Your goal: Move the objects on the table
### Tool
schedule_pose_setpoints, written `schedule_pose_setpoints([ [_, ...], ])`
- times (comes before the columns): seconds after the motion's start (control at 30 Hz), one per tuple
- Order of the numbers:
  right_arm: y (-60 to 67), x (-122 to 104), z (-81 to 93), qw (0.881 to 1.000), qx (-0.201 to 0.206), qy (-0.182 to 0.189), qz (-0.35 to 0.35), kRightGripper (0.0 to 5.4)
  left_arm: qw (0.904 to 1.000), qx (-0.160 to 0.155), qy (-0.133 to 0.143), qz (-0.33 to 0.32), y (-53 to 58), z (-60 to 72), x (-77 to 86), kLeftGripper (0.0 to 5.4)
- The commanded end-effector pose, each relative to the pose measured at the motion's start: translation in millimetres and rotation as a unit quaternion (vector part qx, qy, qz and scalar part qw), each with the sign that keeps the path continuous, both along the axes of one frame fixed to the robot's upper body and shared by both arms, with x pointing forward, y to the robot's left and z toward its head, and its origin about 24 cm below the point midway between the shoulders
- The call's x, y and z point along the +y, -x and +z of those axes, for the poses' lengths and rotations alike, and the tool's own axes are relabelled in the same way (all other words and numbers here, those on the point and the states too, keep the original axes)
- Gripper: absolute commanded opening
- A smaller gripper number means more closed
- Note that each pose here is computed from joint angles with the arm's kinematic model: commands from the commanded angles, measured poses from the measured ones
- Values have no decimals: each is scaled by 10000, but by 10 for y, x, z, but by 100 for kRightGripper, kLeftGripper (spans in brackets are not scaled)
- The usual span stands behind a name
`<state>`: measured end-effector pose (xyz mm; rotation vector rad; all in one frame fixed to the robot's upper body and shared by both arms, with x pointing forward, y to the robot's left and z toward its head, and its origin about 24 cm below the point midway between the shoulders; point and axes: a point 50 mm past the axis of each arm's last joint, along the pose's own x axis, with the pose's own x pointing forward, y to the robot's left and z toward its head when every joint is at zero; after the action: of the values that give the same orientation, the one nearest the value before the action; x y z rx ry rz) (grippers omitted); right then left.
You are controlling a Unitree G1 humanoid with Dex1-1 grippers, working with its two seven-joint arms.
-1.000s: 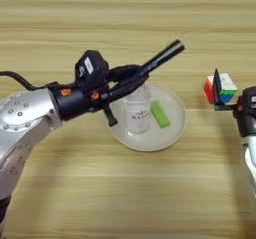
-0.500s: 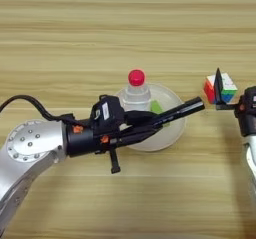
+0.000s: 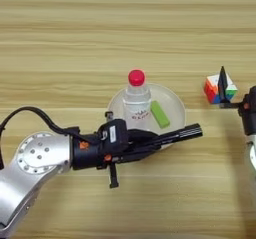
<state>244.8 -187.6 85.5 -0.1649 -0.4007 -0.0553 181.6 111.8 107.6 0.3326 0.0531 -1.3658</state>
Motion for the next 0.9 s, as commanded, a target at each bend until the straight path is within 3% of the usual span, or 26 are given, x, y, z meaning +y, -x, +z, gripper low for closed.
schedule_pose_setpoints([
  [0.03,-20,-62,19,9999,23,-122,-7,540,9999,12,21,-131,3,-63,-25,83],
  [0.2,-10,-157,137,9993,-90,-320,163,540,9998,80,57,-171,-29,-146,-81,83],
  [0.3,-12,-239,368,9963,-238,-474,672,540,9996,137,75,-240,-39,-187,-129,83],
  [0.43,14,-303,659,9849,-307,-384,1662,540,9991,171,36,-376,-44,-226,-189,83],
  [0.63,140,-282,925,9509,-5,56,3093,540,9984,256,13,-507,-39,-259,-240,83],
  [0.9,348,-113,919,8817,932,721,4568,540,9981,244,-36,-571,-60,-267,-254,83],
])
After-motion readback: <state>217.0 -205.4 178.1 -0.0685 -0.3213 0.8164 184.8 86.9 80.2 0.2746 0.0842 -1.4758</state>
